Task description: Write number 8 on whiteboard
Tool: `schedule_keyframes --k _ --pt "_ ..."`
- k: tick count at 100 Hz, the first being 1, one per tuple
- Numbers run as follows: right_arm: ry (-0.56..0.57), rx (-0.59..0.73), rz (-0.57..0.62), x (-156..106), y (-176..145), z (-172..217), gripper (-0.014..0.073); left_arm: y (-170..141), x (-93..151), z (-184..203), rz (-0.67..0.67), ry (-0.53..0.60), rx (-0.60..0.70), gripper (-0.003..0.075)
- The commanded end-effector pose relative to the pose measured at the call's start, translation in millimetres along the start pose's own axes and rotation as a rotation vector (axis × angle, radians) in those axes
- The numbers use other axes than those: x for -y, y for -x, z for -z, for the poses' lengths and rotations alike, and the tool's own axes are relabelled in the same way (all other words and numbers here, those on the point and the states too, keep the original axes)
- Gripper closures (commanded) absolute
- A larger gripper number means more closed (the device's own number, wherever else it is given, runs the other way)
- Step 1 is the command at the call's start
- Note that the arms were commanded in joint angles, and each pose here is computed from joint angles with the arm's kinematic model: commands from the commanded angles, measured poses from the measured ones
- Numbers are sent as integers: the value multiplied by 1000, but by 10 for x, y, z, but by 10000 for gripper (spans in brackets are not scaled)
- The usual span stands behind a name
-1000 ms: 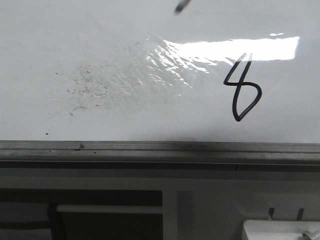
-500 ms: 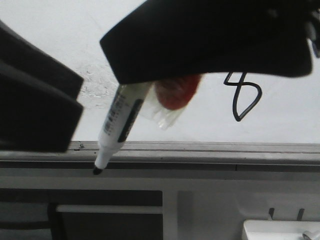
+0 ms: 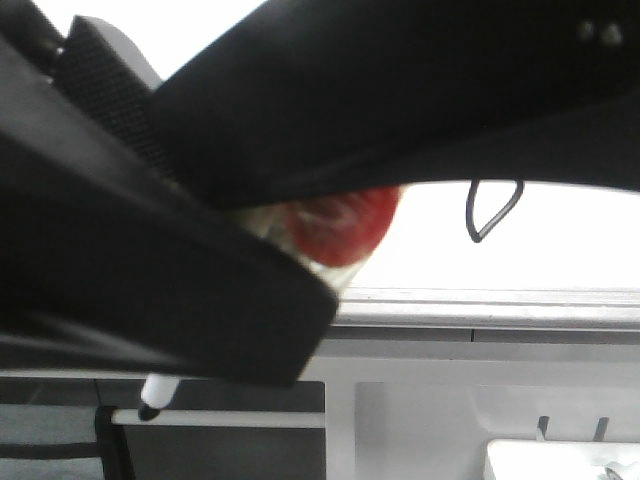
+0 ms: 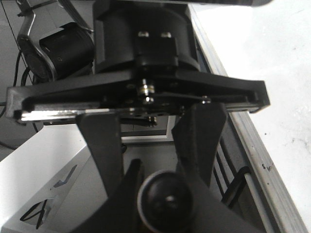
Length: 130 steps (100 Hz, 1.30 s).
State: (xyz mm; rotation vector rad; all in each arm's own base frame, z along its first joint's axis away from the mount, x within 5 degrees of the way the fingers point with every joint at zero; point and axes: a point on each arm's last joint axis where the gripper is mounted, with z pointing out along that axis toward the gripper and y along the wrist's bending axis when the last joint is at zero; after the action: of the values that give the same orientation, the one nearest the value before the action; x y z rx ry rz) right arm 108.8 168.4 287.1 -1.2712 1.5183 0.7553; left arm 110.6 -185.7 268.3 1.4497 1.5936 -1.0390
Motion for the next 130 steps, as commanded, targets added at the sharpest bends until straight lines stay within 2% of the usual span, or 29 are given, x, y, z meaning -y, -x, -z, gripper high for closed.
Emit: schedule_keyframes --k 1,10,25,39,48,63,70,75,100,107,116,121,130 --pt "6 49 5 4 122 38 666 175 15 25 35 -23 97 470" --pt "2 48 5 8 122 38 666 166 16 9 42 -39 94 540" --pt "-4 47 5 14 120 38 666 148 2 -14 49 -44 85 738" --pt "-34 39 -20 42 112 35 631 114 2 -39 62 -62 74 741" --pt "-51 39 -30 58 112 35 498 77 10 -53 73 -76 65 741" --pt "-115 39 -59 115 110 45 123 17 23 -61 86 -79 52 741" --pt "-167 44 -56 147 124 88 20 -9 29 -64 96 -81 49 741" --pt "-207 54 -51 167 145 138 -2 -22 32 -66 108 -80 52 741" --pt "-452 184 -29 208 320 612 1 -157 65 -75 159 -83 35 741" --pt "-495 230 -40 193 360 744 32 -160 64 -76 162 -82 35 741" --pt "-513 280 -49 153 392 871 162 -149 53 -76 178 -70 48 741" --pt "-519 300 -59 134 395 921 265 -144 38 -77 188 -55 54 741" --pt "-526 330 -68 102 396 997 501 -143 14 -77 198 -28 57 741"
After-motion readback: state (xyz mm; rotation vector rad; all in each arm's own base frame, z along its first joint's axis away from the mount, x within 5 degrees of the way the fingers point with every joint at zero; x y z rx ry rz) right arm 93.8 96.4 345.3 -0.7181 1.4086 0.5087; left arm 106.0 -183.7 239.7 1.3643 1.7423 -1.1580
